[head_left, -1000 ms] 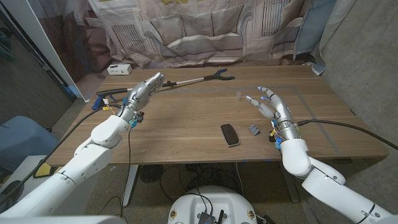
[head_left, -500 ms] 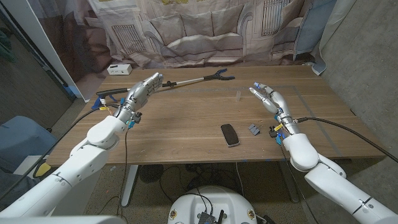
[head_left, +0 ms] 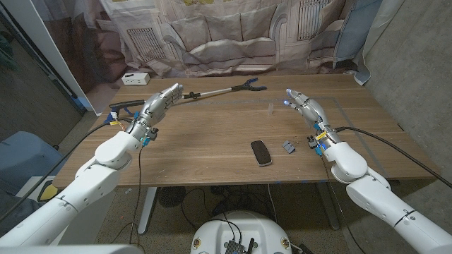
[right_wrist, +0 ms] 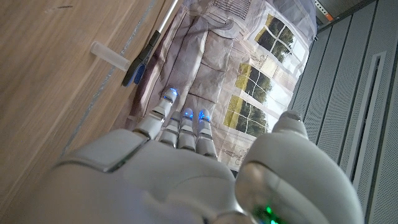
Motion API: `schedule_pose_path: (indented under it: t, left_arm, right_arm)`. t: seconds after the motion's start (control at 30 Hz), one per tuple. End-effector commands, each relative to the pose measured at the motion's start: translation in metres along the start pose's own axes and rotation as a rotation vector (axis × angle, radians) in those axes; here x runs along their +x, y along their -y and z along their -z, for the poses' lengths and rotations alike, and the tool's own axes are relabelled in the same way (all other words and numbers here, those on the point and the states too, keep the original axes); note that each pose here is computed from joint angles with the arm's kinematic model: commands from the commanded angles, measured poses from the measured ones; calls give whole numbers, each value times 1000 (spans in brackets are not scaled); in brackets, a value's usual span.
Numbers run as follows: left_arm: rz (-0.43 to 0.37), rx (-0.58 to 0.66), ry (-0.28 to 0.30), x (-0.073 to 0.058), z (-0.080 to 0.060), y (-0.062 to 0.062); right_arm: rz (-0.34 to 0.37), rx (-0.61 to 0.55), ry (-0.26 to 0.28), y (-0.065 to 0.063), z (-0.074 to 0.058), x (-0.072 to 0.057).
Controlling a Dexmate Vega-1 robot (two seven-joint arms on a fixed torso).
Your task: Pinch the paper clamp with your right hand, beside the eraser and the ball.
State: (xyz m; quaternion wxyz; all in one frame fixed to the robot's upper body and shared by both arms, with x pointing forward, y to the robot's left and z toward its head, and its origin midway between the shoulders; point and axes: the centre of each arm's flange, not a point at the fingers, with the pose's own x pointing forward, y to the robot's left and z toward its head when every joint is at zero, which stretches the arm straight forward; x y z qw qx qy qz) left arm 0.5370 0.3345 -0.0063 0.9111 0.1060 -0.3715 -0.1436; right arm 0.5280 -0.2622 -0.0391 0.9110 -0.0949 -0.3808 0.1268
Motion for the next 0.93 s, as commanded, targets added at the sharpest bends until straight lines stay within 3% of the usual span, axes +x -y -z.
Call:
schedule_pose_path:
  t: [0.03, 0.47, 0.93]
  left_arm:
    - [16, -24, -17, 7, 8, -3]
    - [36, -38, -17, 13, 8, -1]
    - [34, -44, -18, 13, 11, 2]
  right_arm:
    - [-64, 193, -27, 15, 21, 17]
    - [-51, 234, -72, 24, 38, 22]
    - [-14, 262, -92, 27, 45, 11]
